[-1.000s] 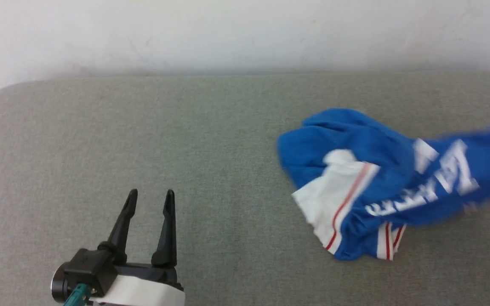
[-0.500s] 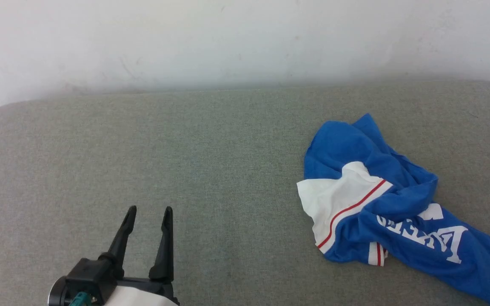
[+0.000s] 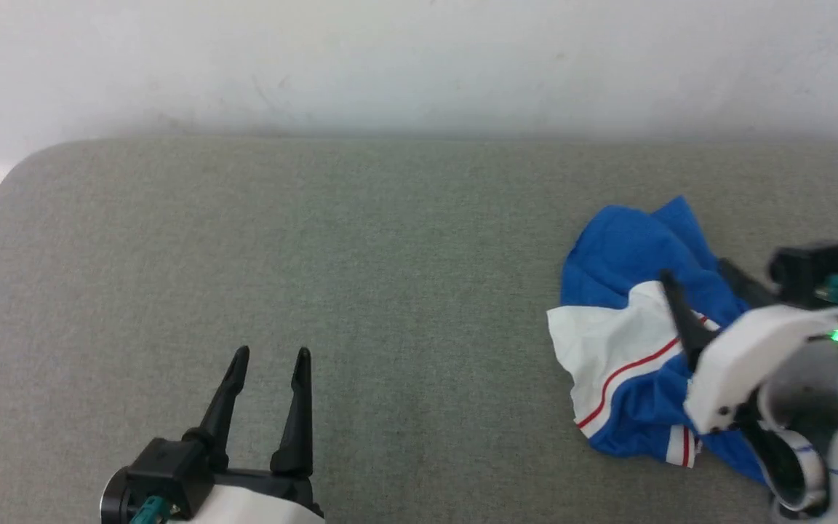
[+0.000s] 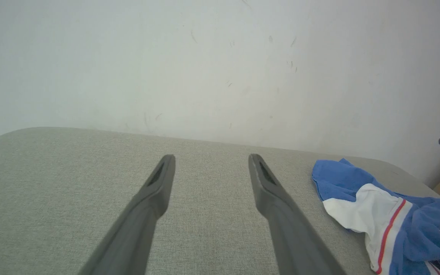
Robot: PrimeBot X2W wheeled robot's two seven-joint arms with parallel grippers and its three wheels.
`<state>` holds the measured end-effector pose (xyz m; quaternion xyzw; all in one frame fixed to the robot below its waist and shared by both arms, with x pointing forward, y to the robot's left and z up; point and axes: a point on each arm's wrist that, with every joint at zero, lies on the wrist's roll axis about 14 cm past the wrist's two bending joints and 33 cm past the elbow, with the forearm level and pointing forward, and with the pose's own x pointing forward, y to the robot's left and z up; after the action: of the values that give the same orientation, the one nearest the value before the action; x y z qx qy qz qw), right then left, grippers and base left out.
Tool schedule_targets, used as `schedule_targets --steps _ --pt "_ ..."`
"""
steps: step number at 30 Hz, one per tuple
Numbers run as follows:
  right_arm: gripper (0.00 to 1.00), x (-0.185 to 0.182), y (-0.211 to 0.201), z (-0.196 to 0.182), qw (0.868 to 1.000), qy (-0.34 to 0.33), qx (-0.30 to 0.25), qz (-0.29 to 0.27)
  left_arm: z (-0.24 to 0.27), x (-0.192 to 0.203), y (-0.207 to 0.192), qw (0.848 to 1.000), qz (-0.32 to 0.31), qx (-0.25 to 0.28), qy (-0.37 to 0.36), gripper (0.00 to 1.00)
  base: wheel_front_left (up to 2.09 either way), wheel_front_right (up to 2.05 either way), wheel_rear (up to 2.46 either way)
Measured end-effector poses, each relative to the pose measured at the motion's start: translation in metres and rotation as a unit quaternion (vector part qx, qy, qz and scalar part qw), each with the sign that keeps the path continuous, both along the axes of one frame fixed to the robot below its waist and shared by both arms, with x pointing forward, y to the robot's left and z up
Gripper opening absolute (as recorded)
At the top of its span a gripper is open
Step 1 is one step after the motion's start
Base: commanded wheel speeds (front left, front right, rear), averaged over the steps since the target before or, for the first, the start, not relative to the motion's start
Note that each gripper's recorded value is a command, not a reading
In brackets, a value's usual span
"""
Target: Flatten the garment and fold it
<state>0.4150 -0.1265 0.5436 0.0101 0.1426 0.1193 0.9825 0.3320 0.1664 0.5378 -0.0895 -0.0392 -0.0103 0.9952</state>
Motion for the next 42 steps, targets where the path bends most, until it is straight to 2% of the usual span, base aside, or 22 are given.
schedule_targets --steps 3,6,12,13,14,15,16,21,25,28,30,33,36,38,39,40,41,42 --pt "1.0 0.001 0.027 -0.037 0.995 0.087 -0.002 0.043 -0.003 0.004 0.003 1.0 0.008 -0.002 0.004 1.0 0.0 0.0 0.0" --pt "1.0 -0.006 0.039 -0.083 0.981 0.173 -0.052 0.073 -0.007 0.005 0.007 1.0 0.017 -0.004 0.008 1.0 0.0 0.0 0.0" --pt "1.0 -0.017 0.062 -0.135 0.955 0.254 -0.095 0.124 -0.016 0.007 0.019 0.999 0.04 -0.005 0.021 1.0 0.0 0.0 0.0" --pt "0.92 -0.018 0.064 -0.142 0.951 0.263 -0.102 0.13 -0.018 0.007 0.02 0.999 0.043 -0.004 0.024 1.0 0.0 0.0 0.0" --pt "0.44 -0.018 0.065 -0.147 0.948 0.267 -0.108 0.133 -0.02 0.007 0.021 0.999 0.046 -0.004 0.026 1.0 0.0 0.0 0.0" --pt "0.06 -0.015 0.065 -0.149 0.948 0.266 -0.11 0.133 -0.021 0.007 0.023 0.998 0.049 -0.004 0.027 1.0 0.0 0.0 0.0" --pt "0.0 -0.013 0.065 -0.151 0.949 0.265 -0.113 0.132 -0.023 0.007 0.024 0.998 0.053 -0.004 0.03 1.0 0.0 0.0 0.0" --pt "0.0 0.003 0.072 -0.134 0.961 0.222 -0.102 0.131 -0.025 0.004 0.028 0.998 0.06 -0.003 0.032 1.0 0.0 0.0 0.0" --pt "0.0 0.021 0.101 -0.079 0.977 0.128 -0.068 0.158 -0.018 0.003 0.027 0.998 0.058 -0.007 0.019 1.0 0.0 0.0 0.0" --pt "0.0 0.019 0.141 -0.031 0.976 0.06 -0.029 0.21 -0.012 0.003 0.027 0.998 0.057 -0.007 0.009 1.0 0.0 0.0 0.0" --pt "0.0 0.001 0.17 -0.017 0.964 0.049 -0.003 0.26 -0.009 0.002 0.032 0.998 0.067 -0.004 0.004 1.0 0.0 0.0 0.0" --pt "0.0 -0.04 0.207 -0.026 0.937 0.089 0.025 0.336 -0.007 -0.001 0.044 0.996 0.086 0.004 0.002 1.0 0.0 0.0 0.0" --pt "0.0 -0.091 0.228 -0.066 0.902 0.173 0.01 0.395 -0.009 -0.006 0.051 0.995 0.101 0.008 0.009 1.0 0.0 0.0 0.0" --pt "0.0 -0.123 0.227 -0.098 0.878 0.231 -0.011 0.42 -0.012 -0.009 0.054 0.994 0.107 0.008 0.014 1.0 0.0 0.0 0.0" --pt "0.0 -0.133 0.223 -0.112 0.869 0.257 -0.015 0.422 -0.013 -0.011 0.055 0.994 0.11 0.008 0.017 1.0 0.0 0.0 0.0" --pt "0.25 -0.14 0.216 -0.123 0.864 0.276 -0.023 0.42 -0.015 -0.013 0.056 0.993 0.112 0.008 0.02 1.0 0.0 0.0 0.0" --pt "1.0 -0.143 0.21 -0.131 0.862 0.28 -0.033 0.421 -0.017 -0.015 0.056 0.993 0.114 0.007 0.026 1.0 0.0 0.0 0.0" --pt "1.0 -0.14 0.207 -0.133 0.865 0.274 -0.039 0.419 -0.02 -0.017 0.056 0.993 0.115 0.005 0.031 1.0 0.0 0.0 0.0"
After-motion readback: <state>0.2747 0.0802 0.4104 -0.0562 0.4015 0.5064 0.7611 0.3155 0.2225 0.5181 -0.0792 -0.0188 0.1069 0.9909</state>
